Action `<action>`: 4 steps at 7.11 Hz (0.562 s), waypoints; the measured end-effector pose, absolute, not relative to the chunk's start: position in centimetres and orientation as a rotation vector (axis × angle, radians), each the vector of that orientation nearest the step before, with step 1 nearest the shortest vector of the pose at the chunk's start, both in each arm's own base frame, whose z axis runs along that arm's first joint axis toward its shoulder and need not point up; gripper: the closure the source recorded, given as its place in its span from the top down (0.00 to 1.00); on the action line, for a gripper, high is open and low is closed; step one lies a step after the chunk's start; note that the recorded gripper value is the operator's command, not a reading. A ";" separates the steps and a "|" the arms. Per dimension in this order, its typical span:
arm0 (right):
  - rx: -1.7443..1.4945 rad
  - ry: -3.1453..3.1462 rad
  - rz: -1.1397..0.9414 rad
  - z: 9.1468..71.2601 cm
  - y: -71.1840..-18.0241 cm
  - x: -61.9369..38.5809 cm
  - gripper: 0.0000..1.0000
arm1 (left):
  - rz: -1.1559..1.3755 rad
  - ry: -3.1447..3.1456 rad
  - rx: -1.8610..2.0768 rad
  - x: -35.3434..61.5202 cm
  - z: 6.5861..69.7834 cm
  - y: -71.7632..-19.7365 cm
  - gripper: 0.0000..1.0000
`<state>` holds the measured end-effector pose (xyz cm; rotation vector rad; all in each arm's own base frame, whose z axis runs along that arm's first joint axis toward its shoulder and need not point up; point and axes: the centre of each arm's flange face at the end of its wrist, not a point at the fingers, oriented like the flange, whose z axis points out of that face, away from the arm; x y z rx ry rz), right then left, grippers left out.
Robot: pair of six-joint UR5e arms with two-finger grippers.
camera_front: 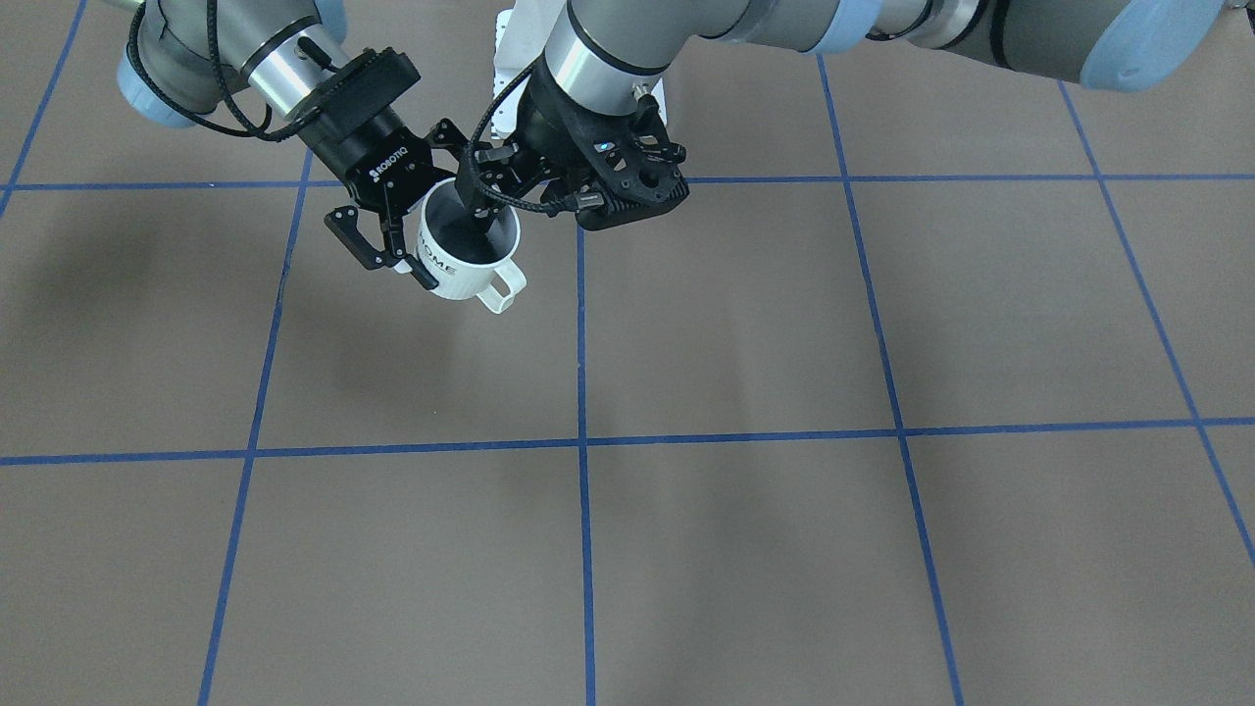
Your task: Left arm hands cup to right arm to dump lemon
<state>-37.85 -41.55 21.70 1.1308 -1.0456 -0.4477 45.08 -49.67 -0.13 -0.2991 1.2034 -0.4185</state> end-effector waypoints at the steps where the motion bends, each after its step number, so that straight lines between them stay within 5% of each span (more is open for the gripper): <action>1: 1.133 -1.047 -0.448 21.5 -41.6 -37.9 0.33 | -0.416 1.205 -0.300 45.2 -0.1 -49.6 0.64; 4: 1.136 -1.048 -0.448 21.3 -41.6 -37.9 0.38 | -0.414 1.206 -0.300 45.3 -0.1 -49.5 0.53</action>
